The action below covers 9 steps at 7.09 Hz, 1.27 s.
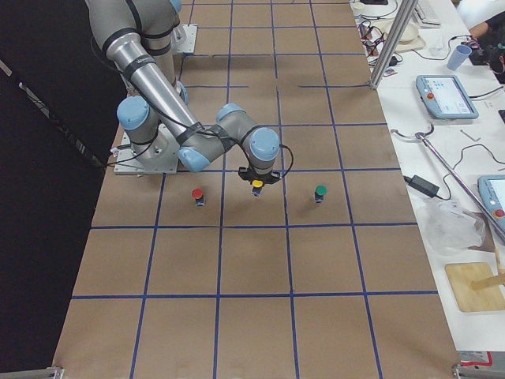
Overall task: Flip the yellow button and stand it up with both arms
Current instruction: 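Lower the button cap-up onto the table with the right gripper, then open the right gripper and raise it off the standing button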
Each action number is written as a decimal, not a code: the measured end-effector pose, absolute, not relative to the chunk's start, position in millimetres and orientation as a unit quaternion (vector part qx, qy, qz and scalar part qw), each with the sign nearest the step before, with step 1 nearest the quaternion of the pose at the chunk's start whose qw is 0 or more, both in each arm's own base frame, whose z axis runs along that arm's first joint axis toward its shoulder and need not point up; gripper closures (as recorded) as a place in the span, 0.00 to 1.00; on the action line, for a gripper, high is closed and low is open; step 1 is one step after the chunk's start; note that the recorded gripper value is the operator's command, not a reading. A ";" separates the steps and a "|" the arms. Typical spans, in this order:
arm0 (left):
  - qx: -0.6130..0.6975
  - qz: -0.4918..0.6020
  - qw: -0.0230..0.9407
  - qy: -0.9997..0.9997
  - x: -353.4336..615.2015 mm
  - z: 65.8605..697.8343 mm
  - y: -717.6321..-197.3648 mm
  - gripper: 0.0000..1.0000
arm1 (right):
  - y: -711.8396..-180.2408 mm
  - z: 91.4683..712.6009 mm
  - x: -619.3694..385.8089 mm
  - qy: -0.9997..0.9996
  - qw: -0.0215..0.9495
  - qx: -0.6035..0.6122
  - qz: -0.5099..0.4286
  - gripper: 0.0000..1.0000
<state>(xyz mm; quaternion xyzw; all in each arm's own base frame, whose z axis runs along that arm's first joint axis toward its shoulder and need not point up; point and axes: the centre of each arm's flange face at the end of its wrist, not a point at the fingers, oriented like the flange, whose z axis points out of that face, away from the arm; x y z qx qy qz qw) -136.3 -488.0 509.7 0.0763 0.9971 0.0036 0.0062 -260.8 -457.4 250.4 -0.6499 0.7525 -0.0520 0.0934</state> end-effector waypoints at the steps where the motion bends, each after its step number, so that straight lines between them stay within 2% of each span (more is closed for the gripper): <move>1: 0.076 0.003 0.006 0.997 -136.5 510.2 -489.6 0.01 | -459.1 242.0 -262.8 0.750 0.101 -0.651 -0.052 0.81; 2: 0.076 0.002 0.006 0.997 -136.6 510.9 -490.0 0.01 | -459.8 238.4 -264.0 0.746 0.103 -0.655 -0.052 0.80; 3: 0.076 0.002 0.006 0.997 -136.7 510.9 -490.2 0.01 | -459.9 235.8 -264.8 0.743 0.106 -0.659 -0.051 0.70; 4: 0.076 0.002 0.005 0.997 -136.8 510.3 -490.1 0.00 | -459.8 234.9 -265.2 0.741 0.107 -0.661 -0.051 0.41; 6: 0.076 0.002 0.006 0.997 -136.5 511.0 -490.3 0.00 | -459.5 234.0 -265.0 0.741 0.108 -0.661 -0.051 0.32; 8: 0.076 0.001 0.007 0.997 -136.4 511.6 -490.1 0.00 | -459.4 233.4 -264.4 0.741 0.110 -0.660 -0.052 0.07; 9: 0.076 0.001 0.008 0.997 -136.3 512.0 -490.2 0.00 | -459.7 235.1 -263.8 0.742 0.108 -0.659 -0.054 0.01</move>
